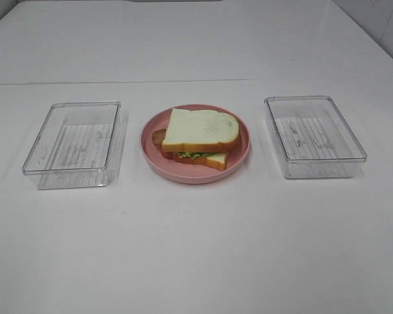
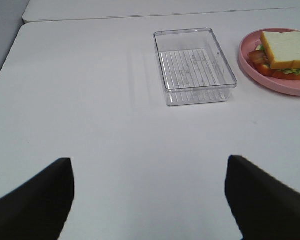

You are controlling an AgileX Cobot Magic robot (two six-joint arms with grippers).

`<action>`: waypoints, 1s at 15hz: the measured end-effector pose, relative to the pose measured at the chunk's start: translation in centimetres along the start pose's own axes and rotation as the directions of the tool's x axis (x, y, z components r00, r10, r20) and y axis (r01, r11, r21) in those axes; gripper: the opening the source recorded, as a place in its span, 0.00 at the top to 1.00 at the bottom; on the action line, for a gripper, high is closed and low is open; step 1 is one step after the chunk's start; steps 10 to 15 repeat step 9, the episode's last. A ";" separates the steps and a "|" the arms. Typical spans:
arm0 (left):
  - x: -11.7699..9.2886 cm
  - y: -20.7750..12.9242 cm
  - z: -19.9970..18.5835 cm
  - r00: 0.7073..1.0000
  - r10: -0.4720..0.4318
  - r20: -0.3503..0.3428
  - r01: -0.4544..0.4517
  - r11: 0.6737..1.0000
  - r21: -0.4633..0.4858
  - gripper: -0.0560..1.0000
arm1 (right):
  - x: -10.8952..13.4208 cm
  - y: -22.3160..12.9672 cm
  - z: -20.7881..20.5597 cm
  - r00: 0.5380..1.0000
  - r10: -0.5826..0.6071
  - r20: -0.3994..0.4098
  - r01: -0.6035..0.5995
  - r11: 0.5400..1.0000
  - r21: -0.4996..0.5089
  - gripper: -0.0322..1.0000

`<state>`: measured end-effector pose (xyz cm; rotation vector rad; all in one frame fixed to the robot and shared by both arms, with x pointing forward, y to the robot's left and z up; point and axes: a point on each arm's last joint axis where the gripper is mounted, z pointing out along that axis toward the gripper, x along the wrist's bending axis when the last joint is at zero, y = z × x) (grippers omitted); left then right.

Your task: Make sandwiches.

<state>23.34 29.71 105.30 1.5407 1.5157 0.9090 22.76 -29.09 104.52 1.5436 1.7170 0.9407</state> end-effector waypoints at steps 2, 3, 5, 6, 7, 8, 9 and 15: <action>0.0 0.0 0.0 1.000 0.000 0.000 0.000 1.000 0.000 0.21 | 0.0 0.0 0.0 1.000 0.000 0.000 0.000 1.000 0.000 0.28; 0.0 0.0 0.0 1.000 0.000 0.000 0.000 1.000 0.000 0.21 | 0.0 0.0 0.0 1.000 0.000 0.000 0.000 1.000 0.000 0.28; 0.0 0.0 0.0 1.000 0.000 0.000 0.000 1.000 0.000 0.21 | 0.0 0.0 0.0 1.000 0.000 0.000 0.000 1.000 0.000 0.28; 0.0 0.0 0.0 1.000 0.000 0.000 0.000 1.000 0.000 0.21 | 0.0 0.0 0.0 1.000 0.000 0.000 0.000 1.000 0.000 0.28; 0.0 0.0 0.0 1.000 0.000 0.000 0.000 1.000 0.000 0.21 | 0.0 0.0 0.0 1.000 0.000 0.000 0.000 1.000 0.000 0.28; 0.0 0.0 0.0 1.000 0.000 0.000 0.000 1.000 0.000 0.21 | 0.0 0.0 0.0 1.000 0.000 0.000 0.000 1.000 0.000 0.28; 0.0 0.0 0.0 1.000 0.000 0.000 0.000 1.000 0.000 0.21 | 0.0 0.0 0.0 1.000 0.000 0.000 0.000 1.000 0.000 0.28; 0.0 0.0 0.0 1.000 0.000 0.000 0.000 1.000 0.000 0.21 | 0.0 0.0 0.0 1.000 0.000 0.000 0.000 1.000 0.000 0.28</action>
